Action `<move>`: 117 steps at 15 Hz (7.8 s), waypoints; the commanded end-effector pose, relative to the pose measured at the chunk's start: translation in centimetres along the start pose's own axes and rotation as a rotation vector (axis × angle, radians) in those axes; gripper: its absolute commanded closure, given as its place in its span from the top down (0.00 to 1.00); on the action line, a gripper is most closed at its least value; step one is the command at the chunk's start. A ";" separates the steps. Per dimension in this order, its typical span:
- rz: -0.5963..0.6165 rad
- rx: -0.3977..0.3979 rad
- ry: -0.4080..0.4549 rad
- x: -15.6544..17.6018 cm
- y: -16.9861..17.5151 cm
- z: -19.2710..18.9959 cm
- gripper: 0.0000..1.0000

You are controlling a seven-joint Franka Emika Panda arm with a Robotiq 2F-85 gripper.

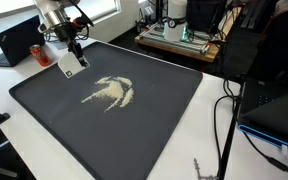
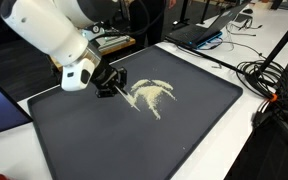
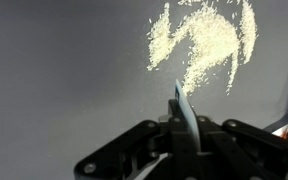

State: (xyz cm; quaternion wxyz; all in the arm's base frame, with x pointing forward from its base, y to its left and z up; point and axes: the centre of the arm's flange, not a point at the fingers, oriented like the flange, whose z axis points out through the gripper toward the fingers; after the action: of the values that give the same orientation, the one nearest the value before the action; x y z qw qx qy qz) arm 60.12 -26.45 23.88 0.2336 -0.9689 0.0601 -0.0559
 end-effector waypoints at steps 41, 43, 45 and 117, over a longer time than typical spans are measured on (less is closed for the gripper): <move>-0.103 -0.451 0.027 -7.9 -23.4 -5.8 0.01; -0.045 -0.446 0.045 -8.9 -23.6 -6.2 0.01; 0.021 -0.437 0.068 -9.9 -23.4 -6.6 0.01; -0.065 -0.628 0.040 -8.8 -19.0 16.3 0.01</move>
State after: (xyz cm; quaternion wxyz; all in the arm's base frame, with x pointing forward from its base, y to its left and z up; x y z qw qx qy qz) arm 56.10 -2.40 16.76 -0.0942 -0.9920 0.0635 -0.0557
